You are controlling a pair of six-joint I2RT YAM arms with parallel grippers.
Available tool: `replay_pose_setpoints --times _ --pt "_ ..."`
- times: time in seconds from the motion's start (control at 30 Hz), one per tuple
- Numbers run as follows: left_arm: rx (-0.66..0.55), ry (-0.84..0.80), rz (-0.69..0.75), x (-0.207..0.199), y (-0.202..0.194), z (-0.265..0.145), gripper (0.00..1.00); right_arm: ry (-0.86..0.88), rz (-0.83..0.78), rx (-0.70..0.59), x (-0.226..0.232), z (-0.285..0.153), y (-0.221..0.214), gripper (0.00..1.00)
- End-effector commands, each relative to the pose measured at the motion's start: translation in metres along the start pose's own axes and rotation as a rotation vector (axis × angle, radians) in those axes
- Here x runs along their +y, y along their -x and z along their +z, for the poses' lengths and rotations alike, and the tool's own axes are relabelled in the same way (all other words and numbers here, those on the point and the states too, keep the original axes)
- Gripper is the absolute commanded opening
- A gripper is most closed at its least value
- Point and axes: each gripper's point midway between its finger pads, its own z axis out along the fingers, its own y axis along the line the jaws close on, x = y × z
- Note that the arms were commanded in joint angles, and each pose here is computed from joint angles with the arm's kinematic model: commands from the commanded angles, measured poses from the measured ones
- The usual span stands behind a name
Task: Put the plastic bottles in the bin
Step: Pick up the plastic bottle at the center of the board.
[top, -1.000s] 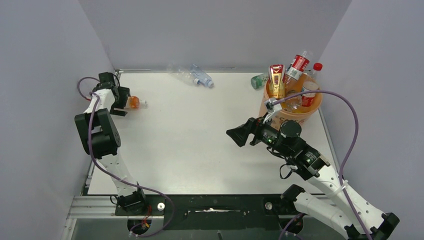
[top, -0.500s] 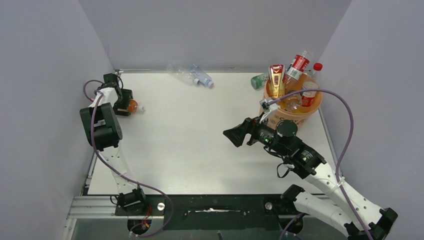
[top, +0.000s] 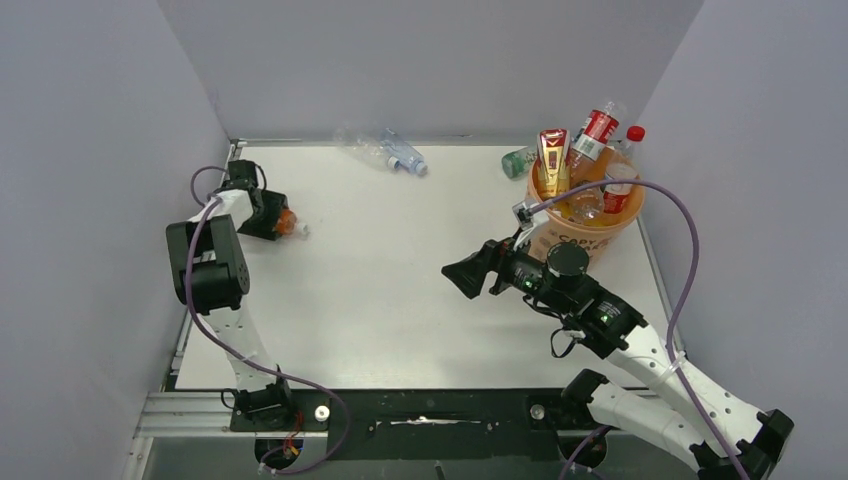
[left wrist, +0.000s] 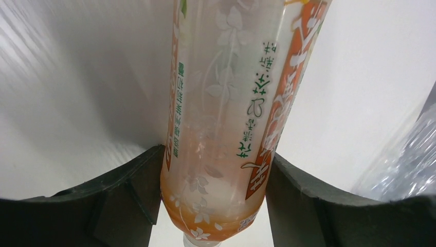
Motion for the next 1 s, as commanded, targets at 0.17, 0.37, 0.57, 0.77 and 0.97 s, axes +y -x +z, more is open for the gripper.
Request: replay_pose_setpoints --times 0.17,0.37,0.57,0.77,0.97 --pt "0.038 -0.174 0.268 -0.034 -0.077 -0.078 0.49 0.057 -0.018 -0.08 0.021 -0.002 0.022 0.98" --pt "0.052 -0.305 0.482 -0.054 -0.127 -0.128 0.49 0.069 -0.017 -0.086 0.026 -0.006 0.023 0.98" --pt "0.09 -0.459 0.659 -0.076 -0.178 -0.181 0.49 0.057 -0.004 -0.085 0.027 -0.01 0.026 0.98" --pt "0.175 -0.639 0.812 -0.081 -0.236 -0.233 0.49 0.049 0.036 -0.068 0.028 -0.012 0.023 0.98" --pt "0.268 -0.741 0.923 -0.063 -0.282 -0.266 0.5 0.041 0.069 -0.05 0.024 -0.018 0.01 0.98"
